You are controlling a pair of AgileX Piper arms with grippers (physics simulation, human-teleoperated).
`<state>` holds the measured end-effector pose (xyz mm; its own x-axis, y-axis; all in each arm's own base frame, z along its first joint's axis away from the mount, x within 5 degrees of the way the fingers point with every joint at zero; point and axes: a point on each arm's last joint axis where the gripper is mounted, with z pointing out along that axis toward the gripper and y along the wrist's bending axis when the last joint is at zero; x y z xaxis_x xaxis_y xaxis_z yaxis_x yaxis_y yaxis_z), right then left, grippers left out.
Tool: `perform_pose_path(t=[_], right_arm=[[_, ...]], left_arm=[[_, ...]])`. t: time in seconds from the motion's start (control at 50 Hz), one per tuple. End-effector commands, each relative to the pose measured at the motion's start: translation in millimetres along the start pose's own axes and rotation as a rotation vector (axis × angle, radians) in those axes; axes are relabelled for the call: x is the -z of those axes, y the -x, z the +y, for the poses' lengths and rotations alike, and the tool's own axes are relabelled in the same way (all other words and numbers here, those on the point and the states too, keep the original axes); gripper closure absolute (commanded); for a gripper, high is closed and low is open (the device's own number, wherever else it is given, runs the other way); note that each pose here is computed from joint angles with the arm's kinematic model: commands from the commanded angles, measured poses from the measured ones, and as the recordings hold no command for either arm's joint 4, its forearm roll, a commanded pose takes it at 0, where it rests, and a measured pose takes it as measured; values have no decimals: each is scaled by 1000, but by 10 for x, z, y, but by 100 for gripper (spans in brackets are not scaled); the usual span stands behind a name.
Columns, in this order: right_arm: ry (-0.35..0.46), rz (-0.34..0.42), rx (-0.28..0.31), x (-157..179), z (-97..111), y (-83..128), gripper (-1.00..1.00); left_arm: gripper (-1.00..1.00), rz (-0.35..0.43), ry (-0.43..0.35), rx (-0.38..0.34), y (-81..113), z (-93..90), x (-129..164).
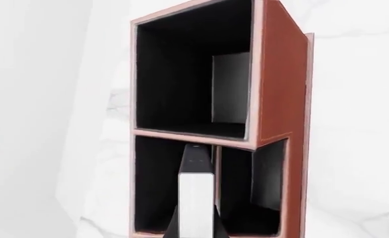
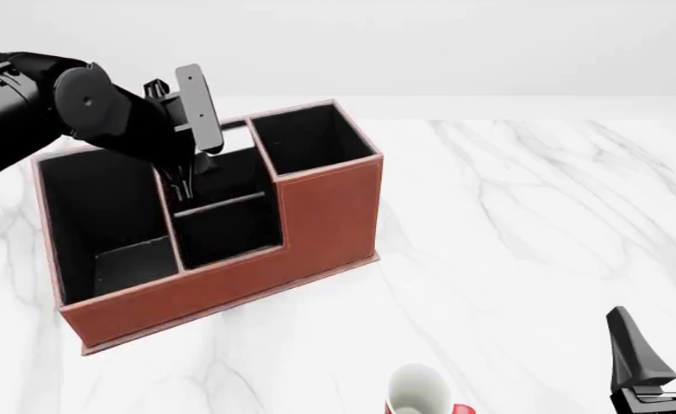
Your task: Pick up the book and place it in the front compartment of the caddy.
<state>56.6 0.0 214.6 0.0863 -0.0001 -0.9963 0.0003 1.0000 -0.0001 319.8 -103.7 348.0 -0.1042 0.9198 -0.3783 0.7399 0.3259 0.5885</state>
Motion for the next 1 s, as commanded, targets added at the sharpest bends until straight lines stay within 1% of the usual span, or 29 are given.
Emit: perform_pose_path(t=[0.02, 0.08, 0.32, 0.46, 0.64, 1.0], right_arm=[[0, 1, 0, 1, 0, -3, -100], [0, 1, 0, 1, 0, -3, -100], [0, 1, 0, 1, 0, -3, -100], [0, 1, 0, 1, 0, -3, -100], [0, 1, 0, 1, 0, -3, -100], [0, 1, 0, 1, 0, -3, -100]], left_arm=[[100, 3, 33, -2, -57, 66, -8], [100, 6, 31, 0, -70, 55, -37], [100, 17, 48, -6, -143, 105, -61], [100, 8, 57, -25, -132, 87, -86], [100, 9, 68, -22, -152, 117, -117], [100, 12, 107, -6, -211, 234, -178]])
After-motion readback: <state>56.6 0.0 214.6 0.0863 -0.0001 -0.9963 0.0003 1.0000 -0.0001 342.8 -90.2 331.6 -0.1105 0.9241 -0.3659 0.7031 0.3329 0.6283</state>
